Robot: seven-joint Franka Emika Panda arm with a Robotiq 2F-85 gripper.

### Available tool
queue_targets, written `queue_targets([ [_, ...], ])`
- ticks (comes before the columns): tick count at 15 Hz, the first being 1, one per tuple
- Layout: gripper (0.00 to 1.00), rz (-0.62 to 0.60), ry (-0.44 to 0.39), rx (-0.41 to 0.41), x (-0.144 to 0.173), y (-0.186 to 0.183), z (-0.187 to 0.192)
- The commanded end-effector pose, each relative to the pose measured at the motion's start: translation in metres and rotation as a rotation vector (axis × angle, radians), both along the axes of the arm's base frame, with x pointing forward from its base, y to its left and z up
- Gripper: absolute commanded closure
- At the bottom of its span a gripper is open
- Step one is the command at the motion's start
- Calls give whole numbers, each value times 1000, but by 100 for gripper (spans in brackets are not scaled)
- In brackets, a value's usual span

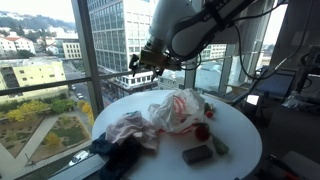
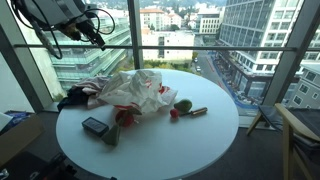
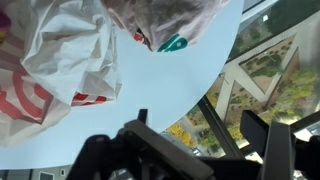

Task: Remove the items from the plastic, then place them on the table

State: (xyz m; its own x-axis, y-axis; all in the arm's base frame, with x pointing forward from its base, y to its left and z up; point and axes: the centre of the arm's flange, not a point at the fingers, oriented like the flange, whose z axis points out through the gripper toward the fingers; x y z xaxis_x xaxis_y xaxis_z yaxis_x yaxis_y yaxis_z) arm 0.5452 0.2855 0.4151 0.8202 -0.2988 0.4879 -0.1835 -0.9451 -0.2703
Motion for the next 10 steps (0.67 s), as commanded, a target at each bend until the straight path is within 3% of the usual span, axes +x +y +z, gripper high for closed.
queue_targets([
  [1, 0, -106, 81, 15, -19, -63, 32],
  [4, 0, -151, 180, 37, -19, -101, 15],
  [10, 0, -260, 296, 75, -7, -145, -86],
])
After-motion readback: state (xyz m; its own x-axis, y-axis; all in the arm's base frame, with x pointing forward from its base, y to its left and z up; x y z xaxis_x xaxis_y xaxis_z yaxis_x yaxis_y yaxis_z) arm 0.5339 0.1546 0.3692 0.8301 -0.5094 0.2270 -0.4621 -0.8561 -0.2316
